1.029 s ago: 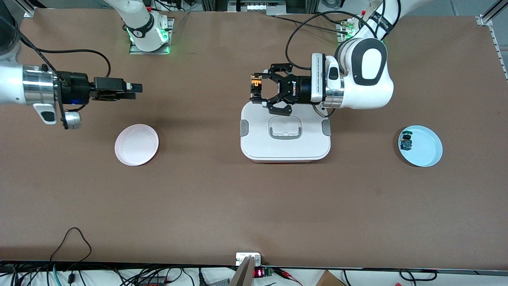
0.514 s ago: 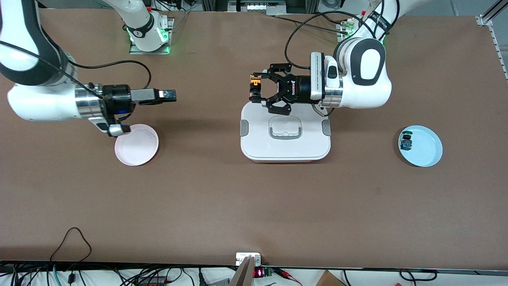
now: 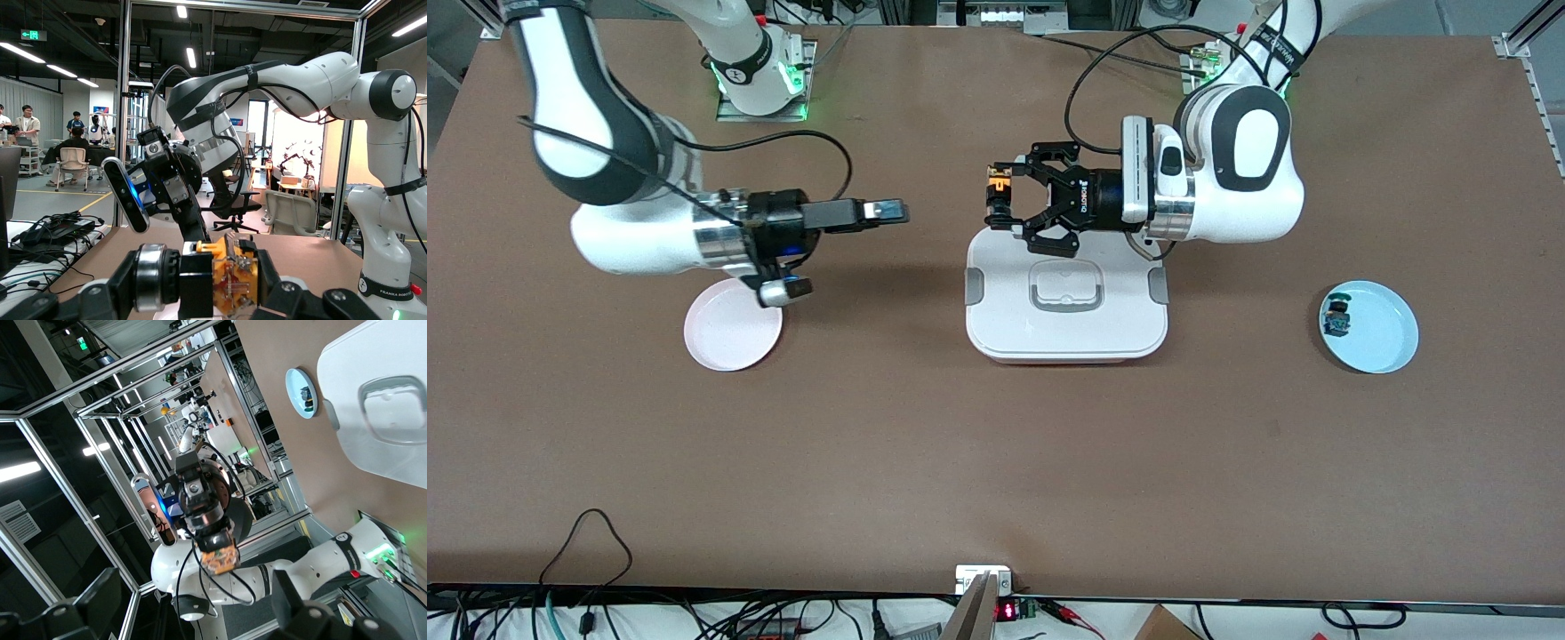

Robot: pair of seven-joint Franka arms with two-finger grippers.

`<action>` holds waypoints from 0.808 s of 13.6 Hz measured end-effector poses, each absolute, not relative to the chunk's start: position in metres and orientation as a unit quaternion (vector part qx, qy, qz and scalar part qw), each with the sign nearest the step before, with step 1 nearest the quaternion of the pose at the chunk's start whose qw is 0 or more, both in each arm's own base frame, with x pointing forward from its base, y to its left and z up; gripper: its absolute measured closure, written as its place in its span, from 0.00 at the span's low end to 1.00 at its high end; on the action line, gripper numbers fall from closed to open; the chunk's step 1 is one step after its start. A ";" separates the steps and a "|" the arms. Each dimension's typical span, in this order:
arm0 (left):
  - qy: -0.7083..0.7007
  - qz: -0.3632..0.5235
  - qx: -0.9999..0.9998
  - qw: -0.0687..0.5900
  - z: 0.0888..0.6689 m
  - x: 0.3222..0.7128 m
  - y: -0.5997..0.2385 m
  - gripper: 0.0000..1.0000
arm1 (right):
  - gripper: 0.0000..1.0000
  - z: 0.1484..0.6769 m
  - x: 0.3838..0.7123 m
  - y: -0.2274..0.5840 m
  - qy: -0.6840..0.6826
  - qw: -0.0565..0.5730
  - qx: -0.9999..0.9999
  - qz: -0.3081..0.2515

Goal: Transfer orange switch to right arm and place
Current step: 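Reach the right gripper toward the orange switch in the left gripper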

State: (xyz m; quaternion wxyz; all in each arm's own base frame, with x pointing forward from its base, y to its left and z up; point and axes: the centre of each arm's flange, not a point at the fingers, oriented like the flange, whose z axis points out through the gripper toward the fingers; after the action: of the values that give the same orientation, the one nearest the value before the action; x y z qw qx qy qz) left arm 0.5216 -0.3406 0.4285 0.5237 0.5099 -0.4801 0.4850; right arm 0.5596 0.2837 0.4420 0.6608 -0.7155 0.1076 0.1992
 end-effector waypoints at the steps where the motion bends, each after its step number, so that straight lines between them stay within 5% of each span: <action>1: -0.480 0.485 0.510 0.524 0.428 0.522 -0.341 0.28 | 0.00 0.436 0.555 0.301 0.106 0.663 -0.716 0.194; 11: -0.480 0.485 0.510 0.523 0.429 0.522 -0.341 0.28 | 0.00 0.429 0.538 0.364 0.127 0.683 -0.703 0.155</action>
State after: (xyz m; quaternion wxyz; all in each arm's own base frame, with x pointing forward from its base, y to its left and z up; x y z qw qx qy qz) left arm 0.5216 -0.3406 0.4285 0.5233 0.5095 -0.4805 0.4855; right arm 0.5379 0.3642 0.4290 0.6829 -0.7026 0.1267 0.1550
